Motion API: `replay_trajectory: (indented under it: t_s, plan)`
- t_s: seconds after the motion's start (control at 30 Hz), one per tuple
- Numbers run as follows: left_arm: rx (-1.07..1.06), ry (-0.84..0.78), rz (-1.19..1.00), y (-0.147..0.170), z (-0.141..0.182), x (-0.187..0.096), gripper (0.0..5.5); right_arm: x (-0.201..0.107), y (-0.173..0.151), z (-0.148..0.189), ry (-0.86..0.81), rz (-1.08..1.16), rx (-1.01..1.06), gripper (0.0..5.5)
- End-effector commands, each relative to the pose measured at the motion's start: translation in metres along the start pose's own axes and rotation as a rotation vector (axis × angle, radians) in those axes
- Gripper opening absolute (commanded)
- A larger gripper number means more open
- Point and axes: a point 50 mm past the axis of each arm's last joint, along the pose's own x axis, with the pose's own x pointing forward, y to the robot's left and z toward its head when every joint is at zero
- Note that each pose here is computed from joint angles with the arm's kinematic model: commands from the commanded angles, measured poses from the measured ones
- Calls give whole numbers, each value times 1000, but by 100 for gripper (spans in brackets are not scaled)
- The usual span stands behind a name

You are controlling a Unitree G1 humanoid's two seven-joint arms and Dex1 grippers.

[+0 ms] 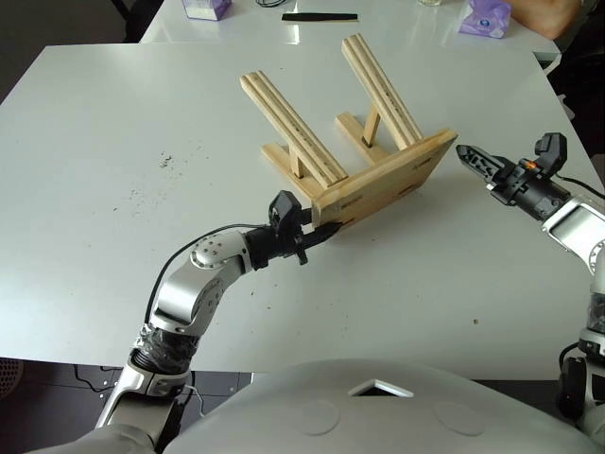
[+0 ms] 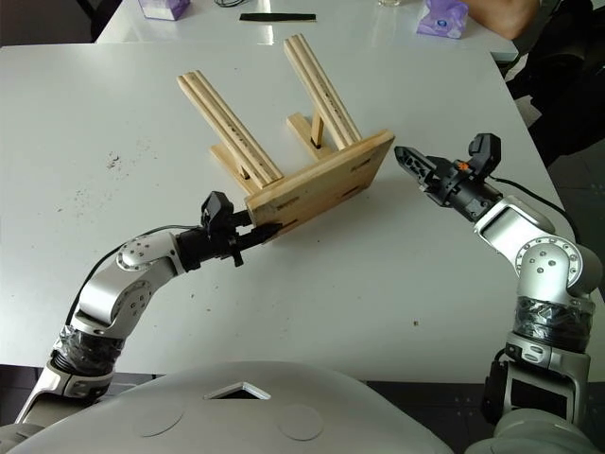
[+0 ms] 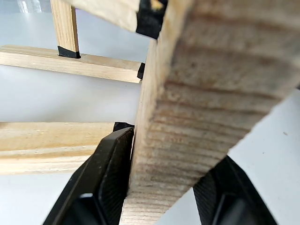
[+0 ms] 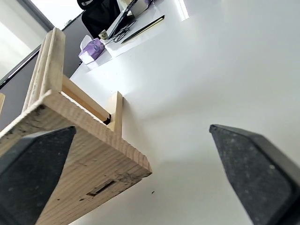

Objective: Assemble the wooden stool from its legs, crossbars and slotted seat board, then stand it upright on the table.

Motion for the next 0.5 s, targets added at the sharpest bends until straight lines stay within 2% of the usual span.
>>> replay_trajectory:
  t_s: [0.03, 0.3, 0.4, 0.5]
  plan:
    - [-62, -57, -43, -6, 14, 5, 178, 2, -3, 7, -36, -14, 6, 530]
    - [-109, -129, -67, -10, 39, 10, 176, 4, -6, 2, -34, -28, 7, 530]
    - [-105, -166, -78, -12, 55, 13, 165, 4, -7, 1, -37, -36, 8, 530]
    - [-189, -261, -100, -15, 82, 17, 154, 3, -9, 0, -37, -43, 3, 530]
